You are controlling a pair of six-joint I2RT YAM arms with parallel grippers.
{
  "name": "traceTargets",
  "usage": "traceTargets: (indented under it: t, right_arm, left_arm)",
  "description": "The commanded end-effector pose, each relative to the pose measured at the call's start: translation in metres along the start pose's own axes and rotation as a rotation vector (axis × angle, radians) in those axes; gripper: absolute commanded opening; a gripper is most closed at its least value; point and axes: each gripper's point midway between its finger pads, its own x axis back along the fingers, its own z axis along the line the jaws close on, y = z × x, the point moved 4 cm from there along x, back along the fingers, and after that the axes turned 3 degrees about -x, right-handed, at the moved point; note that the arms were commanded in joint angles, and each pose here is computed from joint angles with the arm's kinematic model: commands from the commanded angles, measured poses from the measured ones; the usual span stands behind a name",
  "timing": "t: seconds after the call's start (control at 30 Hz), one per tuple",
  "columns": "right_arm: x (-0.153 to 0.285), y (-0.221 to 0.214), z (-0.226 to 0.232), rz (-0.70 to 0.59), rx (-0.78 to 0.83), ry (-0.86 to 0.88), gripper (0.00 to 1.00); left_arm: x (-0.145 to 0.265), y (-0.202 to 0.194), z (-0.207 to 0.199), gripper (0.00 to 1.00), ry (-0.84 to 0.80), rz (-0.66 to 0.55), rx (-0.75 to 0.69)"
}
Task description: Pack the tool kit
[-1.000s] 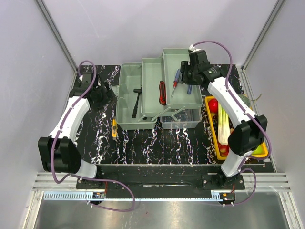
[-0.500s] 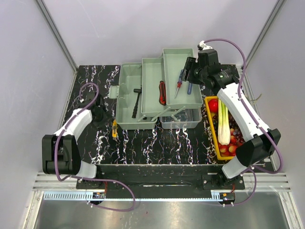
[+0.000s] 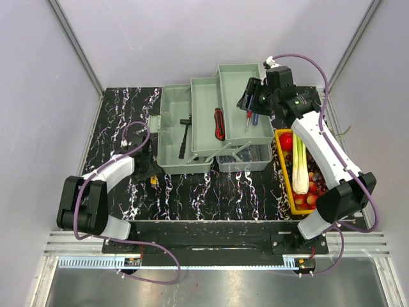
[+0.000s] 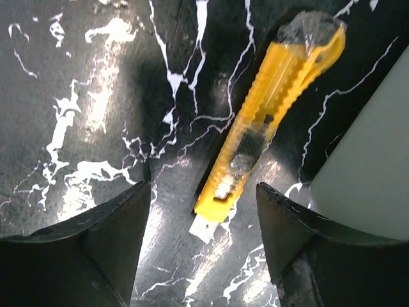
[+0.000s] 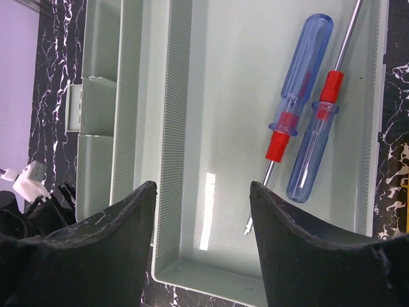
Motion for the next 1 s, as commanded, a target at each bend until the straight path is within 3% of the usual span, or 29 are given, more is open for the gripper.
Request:
traceTargets:
  t: [0.0, 0.2, 0.27, 0.4, 0.53, 0.6, 0.8, 0.97]
  right_arm:
    - [0.005, 0.009, 0.005, -0.021, -0.022, 0.034, 0.66]
    - [0.008, 0.01, 0.0, -0.03, -0.03, 0.021, 0.66]
    - [0.009, 0.009, -0.002, -0.028, -0.035, 0.018, 0.66]
    - [0.008, 0.007, -0.005, -0.024, -0.045, 0.008, 0.66]
    - [0.008, 0.005, -0.007, -0.02, -0.052, 0.005, 0.66]
    - [0.008, 0.005, -0.007, -0.02, -0.053, 0.005, 0.66]
    - [0.009, 0.004, -0.009, -0.02, -0.058, 0.002, 0.66]
    - [0.011, 0.002, -0.01, -0.022, -0.062, 0.0, 0.66]
  left_arm:
    - [-0.012, 0.016, -0.007, 0.68, 0.009, -0.084, 0.026]
    - [-0.02, 0.01, 0.004, 0.49, 0.111, -0.033, 0.05]
    - [-0.017, 0.011, 0.01, 0.47, 0.154, -0.041, 0.073]
    - [-0.013, 0.011, 0.011, 0.36, 0.131, -0.064, 0.119]
    - [-0.012, 0.014, 0.012, 0.31, 0.106, -0.054, 0.155]
    - [-0.011, 0.017, 0.015, 0.32, 0.108, -0.057, 0.169]
    - [-0.006, 0.035, 0.022, 0.62, 0.106, -0.09, 0.202]
    - [-0.01, 0.047, 0.015, 0.6, 0.083, -0.075, 0.186]
